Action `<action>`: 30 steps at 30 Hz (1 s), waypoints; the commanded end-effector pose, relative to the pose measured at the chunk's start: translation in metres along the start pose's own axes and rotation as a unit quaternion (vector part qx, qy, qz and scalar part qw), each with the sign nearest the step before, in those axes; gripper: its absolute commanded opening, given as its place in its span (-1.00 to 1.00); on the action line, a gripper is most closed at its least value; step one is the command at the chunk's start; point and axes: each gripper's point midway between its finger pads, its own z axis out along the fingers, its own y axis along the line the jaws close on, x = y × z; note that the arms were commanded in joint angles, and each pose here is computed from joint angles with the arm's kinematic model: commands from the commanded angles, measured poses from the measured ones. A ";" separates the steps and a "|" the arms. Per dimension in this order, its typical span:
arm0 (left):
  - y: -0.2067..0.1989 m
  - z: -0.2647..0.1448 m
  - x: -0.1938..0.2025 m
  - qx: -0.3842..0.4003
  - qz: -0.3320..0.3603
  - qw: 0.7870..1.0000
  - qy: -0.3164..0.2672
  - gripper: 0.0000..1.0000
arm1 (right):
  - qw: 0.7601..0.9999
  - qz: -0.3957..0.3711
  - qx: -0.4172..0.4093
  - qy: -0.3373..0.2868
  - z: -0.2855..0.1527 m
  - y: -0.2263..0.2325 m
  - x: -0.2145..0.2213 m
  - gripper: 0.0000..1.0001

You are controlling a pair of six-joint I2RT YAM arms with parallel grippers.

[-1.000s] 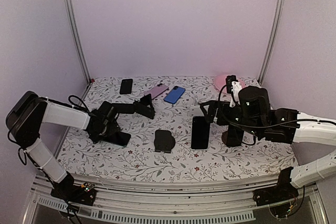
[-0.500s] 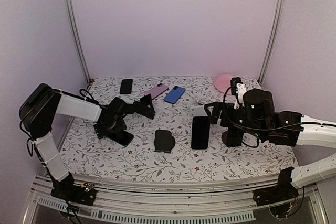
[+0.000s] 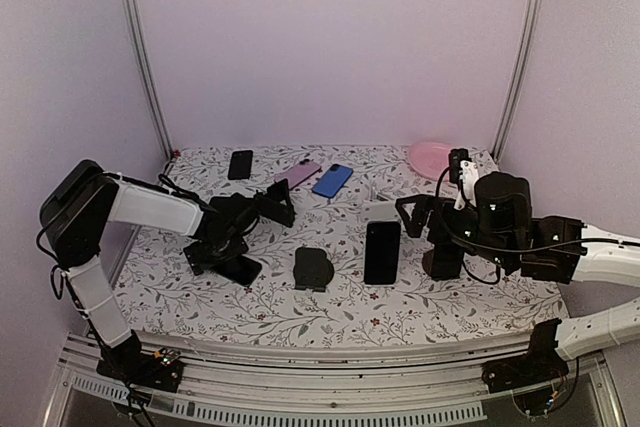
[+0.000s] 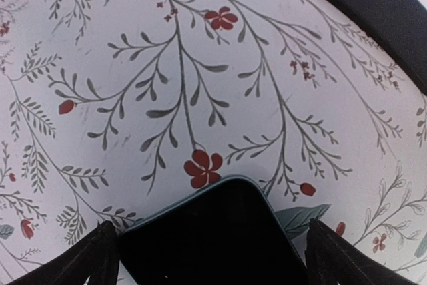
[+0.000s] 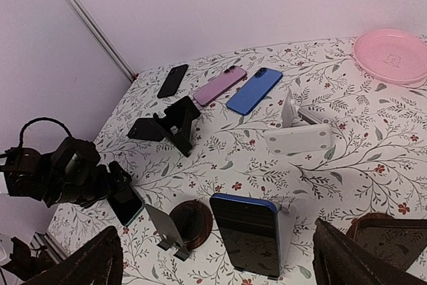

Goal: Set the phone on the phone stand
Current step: Move the phone to the center of the board.

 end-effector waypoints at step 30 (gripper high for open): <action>0.022 -0.005 0.036 -0.065 -0.108 0.990 0.069 0.56 | 1.000 0.007 -0.006 -0.010 -0.011 -0.001 -0.011 0.98</action>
